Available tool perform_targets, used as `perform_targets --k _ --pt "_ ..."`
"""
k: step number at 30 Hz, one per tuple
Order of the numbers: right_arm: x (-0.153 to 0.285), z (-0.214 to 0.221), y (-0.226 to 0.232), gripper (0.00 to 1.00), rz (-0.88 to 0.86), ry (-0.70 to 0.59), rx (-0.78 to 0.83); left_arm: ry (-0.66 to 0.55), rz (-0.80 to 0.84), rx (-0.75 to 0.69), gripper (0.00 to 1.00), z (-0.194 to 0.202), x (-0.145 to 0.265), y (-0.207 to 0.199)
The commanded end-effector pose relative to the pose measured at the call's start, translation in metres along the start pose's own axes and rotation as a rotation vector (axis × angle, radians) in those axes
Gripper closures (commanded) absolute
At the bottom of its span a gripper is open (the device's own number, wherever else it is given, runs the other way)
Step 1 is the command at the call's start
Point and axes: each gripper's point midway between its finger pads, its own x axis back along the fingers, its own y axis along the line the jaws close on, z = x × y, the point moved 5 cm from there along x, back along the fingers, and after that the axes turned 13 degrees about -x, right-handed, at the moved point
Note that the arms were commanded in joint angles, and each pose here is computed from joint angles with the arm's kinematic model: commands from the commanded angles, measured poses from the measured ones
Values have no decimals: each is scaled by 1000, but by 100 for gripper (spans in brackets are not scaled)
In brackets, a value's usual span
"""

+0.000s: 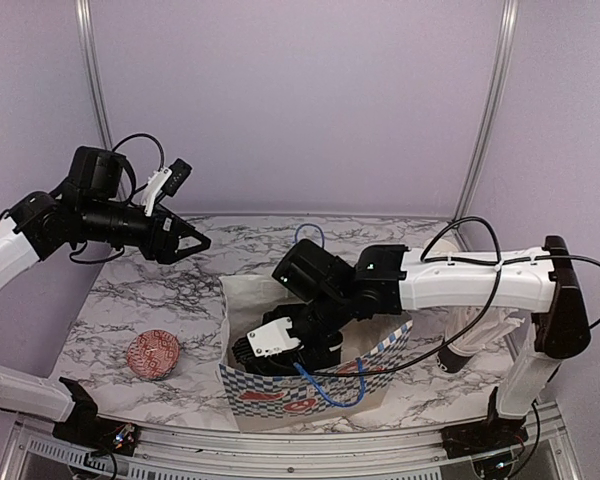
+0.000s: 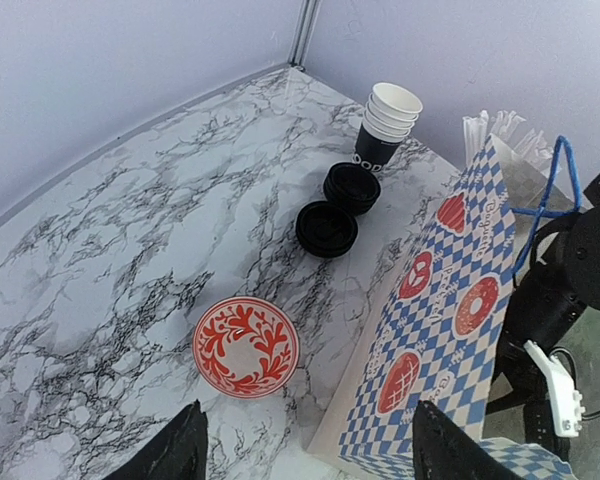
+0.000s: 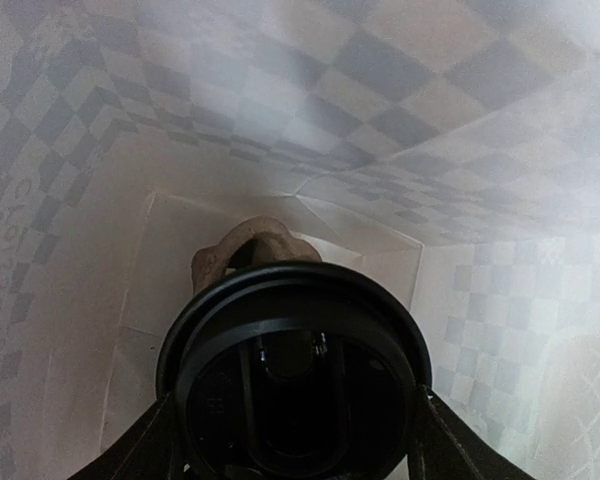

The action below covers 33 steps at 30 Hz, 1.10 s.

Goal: Pack the takeout coffee

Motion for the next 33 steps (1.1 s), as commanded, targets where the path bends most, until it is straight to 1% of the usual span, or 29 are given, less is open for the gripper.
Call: perform_targets --k 1,2,4,9,14,23,25,33 --pt "1 10 12 40 -97 73 -59 -60 81 -55 27 -15 17 -23" --pt "2 9 13 33 -100 71 -58 -62 96 -65 27 -16 15 -28" --pt "6 3 12 26 -102 53 -63 -51 120 -86 27 -17 9 -36" --pt "19 -17 3 19 -89 7 -69 -10 189 -130 26 -16 -11 -56" --pt "26 -27 -3 16 -76 -5 -49 18 246 -165 26 -19 -29 -70" --pt "43 -44 -6 6 -89 -31 -9 78 249 -192 30 -18 -47 -67" --pt "49 -46 -5 4 -88 -36 2 80 249 -193 30 -18 -48 -67" --pt "78 -58 -5 3 -70 -59 47 65 205 -214 30 -26 -37 -64"
